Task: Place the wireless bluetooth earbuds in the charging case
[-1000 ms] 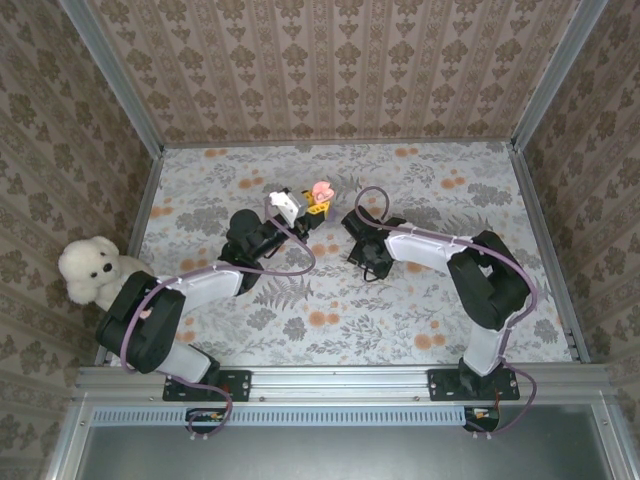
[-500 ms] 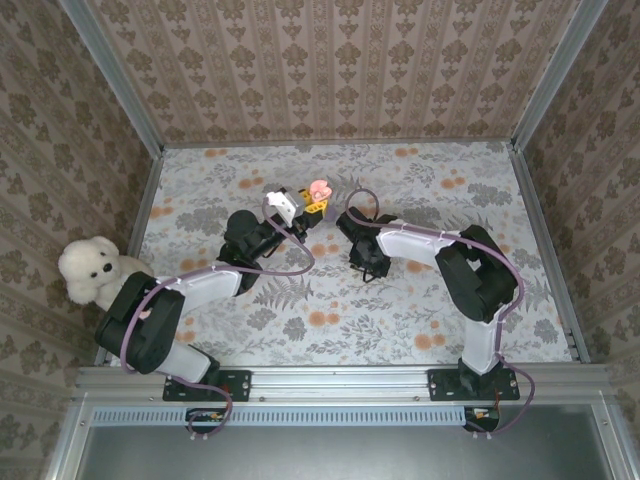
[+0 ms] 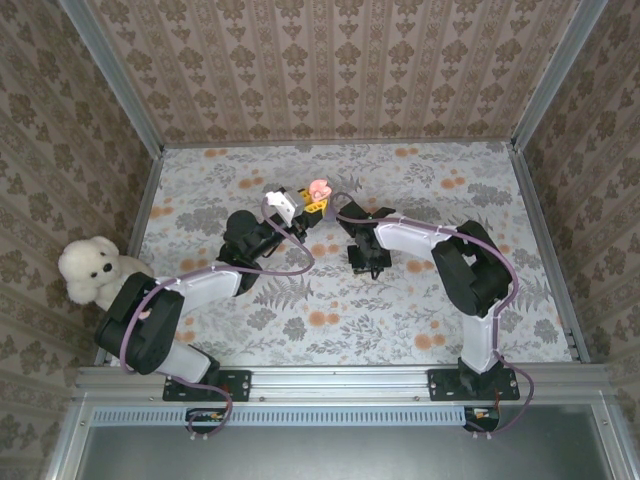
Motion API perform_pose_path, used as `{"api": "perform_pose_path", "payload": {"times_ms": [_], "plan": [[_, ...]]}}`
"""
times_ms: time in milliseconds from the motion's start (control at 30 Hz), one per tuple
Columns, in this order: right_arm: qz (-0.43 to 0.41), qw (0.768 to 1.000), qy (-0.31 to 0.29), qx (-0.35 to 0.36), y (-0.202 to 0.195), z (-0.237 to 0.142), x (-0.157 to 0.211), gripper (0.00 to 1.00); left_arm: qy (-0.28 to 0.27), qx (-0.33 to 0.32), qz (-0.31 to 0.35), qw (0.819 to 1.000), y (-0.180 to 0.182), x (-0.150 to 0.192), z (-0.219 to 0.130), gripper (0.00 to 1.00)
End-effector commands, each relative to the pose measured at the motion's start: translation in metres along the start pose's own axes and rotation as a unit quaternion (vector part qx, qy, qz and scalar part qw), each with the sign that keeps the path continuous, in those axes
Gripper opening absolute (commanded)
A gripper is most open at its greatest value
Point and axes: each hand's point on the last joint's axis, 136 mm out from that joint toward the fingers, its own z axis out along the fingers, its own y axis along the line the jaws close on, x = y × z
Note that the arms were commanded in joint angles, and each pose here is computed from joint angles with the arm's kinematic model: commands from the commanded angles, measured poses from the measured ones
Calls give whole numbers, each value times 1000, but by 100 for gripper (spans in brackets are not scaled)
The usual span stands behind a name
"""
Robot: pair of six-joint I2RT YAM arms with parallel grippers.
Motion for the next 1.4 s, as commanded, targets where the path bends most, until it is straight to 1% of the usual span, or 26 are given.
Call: {"api": "perform_pose_path", "payload": {"times_ms": [0,133,200,267,400,500,733,1033,1367], "plan": [[-51,998,2,-31,17,4,-5,30,-28,-7,7,1000,4,-20,-4,0],[-34,999,-12,-36,19,-7,-11,36,-29,-7,7,1000,4,-21,-3,0],[-8,999,-18,-40,20,-13,-13,42,-28,-6,7,1000,4,-20,-3,0],[24,999,-21,-39,19,-15,-15,45,-27,-6,6,1000,4,-19,-3,0],[78,996,-18,-29,15,-12,-16,45,-28,-5,6,1000,4,-21,-3,0],[85,996,-12,-19,13,-5,-14,45,-29,-6,7,1000,4,-21,-3,0],[47,999,-7,-7,11,-2,-11,42,-28,-6,9,1000,5,-22,-2,0],[-47,998,-3,29,10,-6,-13,38,-28,-3,8,1000,5,-23,1,0],[-105,993,17,50,0,0,-4,38,-27,-1,9,1000,6,-25,3,0]]}}
